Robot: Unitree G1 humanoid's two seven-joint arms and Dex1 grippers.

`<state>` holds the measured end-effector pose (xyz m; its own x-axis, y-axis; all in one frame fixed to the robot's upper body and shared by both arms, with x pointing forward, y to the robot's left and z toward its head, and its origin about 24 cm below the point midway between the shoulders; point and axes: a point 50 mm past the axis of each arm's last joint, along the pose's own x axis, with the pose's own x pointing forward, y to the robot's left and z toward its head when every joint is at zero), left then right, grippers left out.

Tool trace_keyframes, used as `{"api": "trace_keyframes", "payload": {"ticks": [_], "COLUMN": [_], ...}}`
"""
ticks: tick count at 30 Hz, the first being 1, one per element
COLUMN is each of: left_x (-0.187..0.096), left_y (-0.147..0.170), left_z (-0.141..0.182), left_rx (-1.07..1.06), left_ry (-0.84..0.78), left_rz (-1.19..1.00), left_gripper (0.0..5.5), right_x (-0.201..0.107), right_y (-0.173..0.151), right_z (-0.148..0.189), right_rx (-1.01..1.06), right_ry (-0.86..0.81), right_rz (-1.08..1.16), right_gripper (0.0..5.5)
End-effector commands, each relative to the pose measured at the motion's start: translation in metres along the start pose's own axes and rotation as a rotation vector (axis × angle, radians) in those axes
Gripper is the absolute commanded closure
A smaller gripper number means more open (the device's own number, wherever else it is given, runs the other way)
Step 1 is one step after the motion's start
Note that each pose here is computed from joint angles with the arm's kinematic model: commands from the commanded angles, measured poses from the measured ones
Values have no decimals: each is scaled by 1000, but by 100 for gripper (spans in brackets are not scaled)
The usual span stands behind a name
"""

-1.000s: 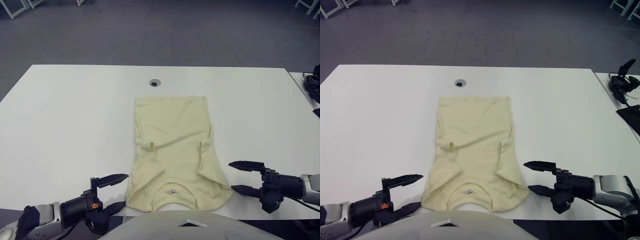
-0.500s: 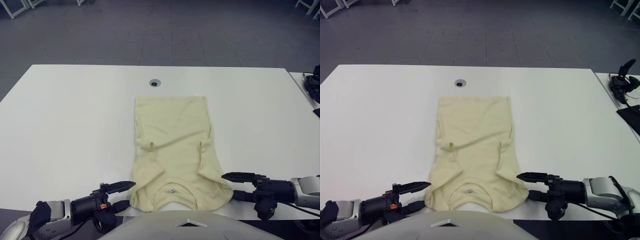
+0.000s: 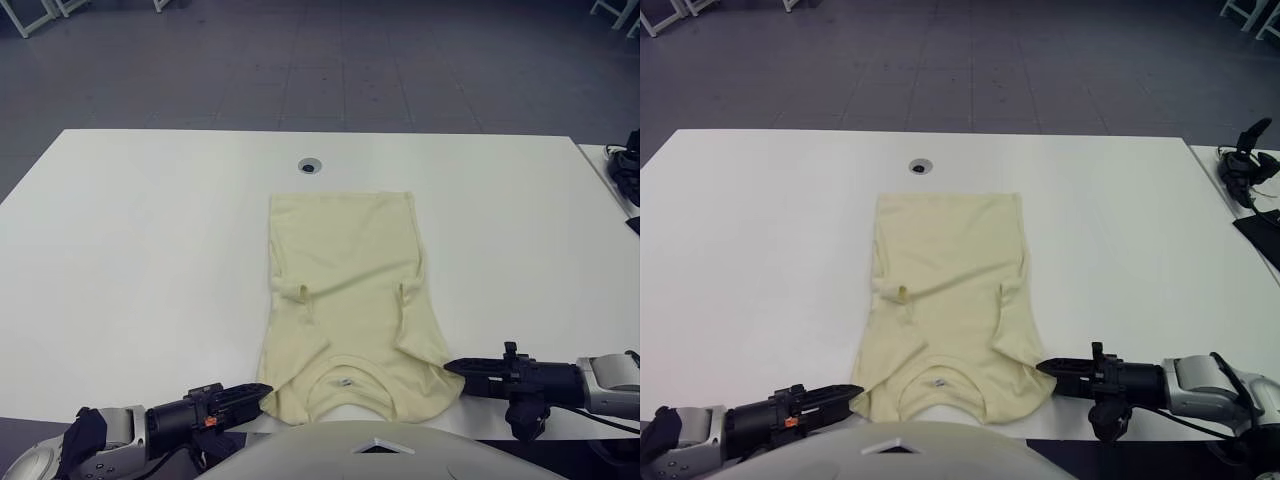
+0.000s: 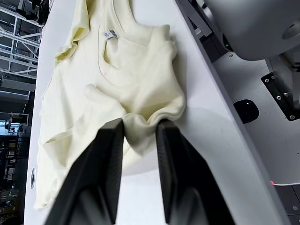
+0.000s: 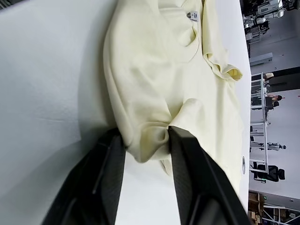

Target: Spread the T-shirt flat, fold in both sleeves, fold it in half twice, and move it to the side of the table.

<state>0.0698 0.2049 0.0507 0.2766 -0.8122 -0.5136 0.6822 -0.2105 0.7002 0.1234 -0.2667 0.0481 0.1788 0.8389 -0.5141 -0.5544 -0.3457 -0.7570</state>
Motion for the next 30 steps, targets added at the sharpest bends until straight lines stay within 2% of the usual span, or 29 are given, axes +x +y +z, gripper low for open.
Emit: {"api": "trace_keyframes", "payload": {"ticks": [1,3,7,11,17,23,26,30], "left_x": [0,-1,-5,-6,-7,-17,-29,-46], "left_y": [1,1,5,14,25,34,38,48], "left_z": [0,-1,-9,-9,6,28,41,39], "left_rx": [9,6,-65,-151,-382,-653,-788,-797], "left_ry": [5,12,48,42,-31,-95,-109,-69], "left_rz": [-29,-33,6,58,108,60,-35,-72], "left_gripper": [513,550,550,550,550,550,550,550], "right_x": [-2,-1,3,9,1,-7,-11,-19], "right_y": [0,1,4,-2,-22,-47,-53,-57], "right_z": [-3,-2,4,13,32,37,45,50], "right_rx": [32,53,158,349,852,1056,1172,1249], "right_ry": [20,17,11,3,-79,-182,-260,-328], "right_rz": [7,4,-13,-34,-12,-43,-26,-37], "right_gripper": [461,502,547,547,547,547,547,547]}}
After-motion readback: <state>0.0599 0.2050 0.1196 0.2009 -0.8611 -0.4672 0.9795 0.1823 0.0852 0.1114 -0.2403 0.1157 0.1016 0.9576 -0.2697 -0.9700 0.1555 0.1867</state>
